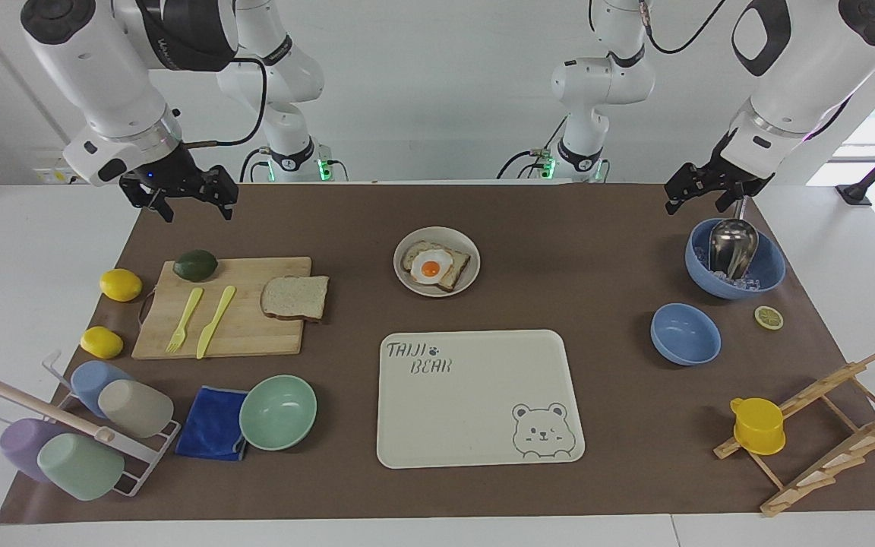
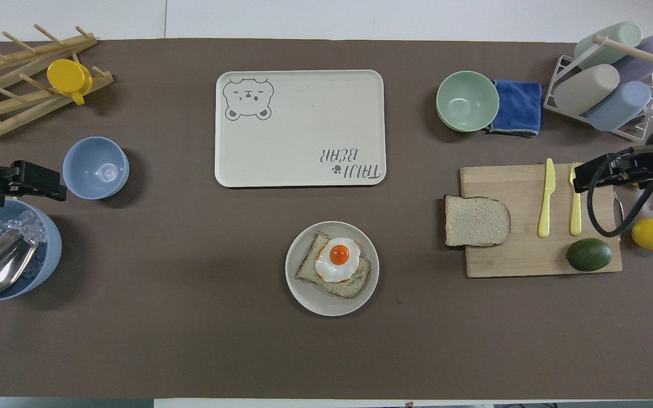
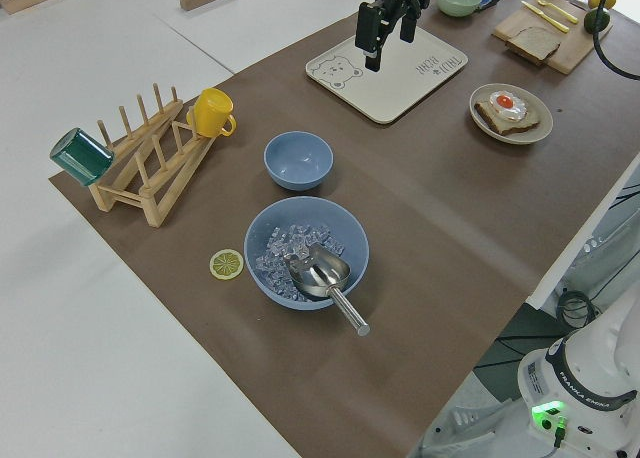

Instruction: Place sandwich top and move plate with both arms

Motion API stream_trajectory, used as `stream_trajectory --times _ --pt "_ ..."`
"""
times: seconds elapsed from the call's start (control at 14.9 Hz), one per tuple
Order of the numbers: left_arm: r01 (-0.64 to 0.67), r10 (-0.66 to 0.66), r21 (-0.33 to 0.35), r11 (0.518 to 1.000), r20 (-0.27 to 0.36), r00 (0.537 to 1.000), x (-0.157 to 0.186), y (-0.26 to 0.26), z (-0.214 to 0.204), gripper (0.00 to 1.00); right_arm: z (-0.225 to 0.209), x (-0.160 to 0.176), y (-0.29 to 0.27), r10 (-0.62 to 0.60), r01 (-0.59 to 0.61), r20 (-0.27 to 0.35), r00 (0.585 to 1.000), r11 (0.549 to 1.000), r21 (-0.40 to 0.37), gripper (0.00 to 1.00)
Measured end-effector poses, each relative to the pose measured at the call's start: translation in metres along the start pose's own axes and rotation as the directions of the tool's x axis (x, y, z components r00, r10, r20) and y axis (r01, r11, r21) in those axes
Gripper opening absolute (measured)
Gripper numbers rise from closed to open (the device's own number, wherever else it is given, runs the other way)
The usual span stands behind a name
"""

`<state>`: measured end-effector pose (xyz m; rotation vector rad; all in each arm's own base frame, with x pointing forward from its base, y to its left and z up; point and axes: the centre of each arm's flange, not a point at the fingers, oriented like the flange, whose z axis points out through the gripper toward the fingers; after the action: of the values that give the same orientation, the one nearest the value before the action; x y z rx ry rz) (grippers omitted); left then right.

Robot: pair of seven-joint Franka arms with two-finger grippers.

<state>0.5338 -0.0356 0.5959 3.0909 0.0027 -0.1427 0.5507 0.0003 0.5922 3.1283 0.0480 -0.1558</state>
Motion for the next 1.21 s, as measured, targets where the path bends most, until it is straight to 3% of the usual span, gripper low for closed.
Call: stream_trajectory --times 0.87,1.01,1.21 --pt "0.000 0.000 0.000 1.000 0.000 1.000 0.000 0.000 0.000 1.00 0.002 -0.001 0.001 0.002 -0.002 0.012 1.000 1.000 -0.003 1.00" --pt "0.000 0.000 0.000 1.000 0.000 1.000 0.000 0.000 0.000 1.00 0.007 -0.001 0.000 -0.007 0.008 0.019 1.000 0.999 -0.051 1.00" --pt "0.000 0.000 0.000 1.000 0.000 1.000 0.000 0.000 0.000 1.00 0.031 0.004 -0.035 -0.006 0.015 0.046 0.999 0.982 -0.189 1.00"
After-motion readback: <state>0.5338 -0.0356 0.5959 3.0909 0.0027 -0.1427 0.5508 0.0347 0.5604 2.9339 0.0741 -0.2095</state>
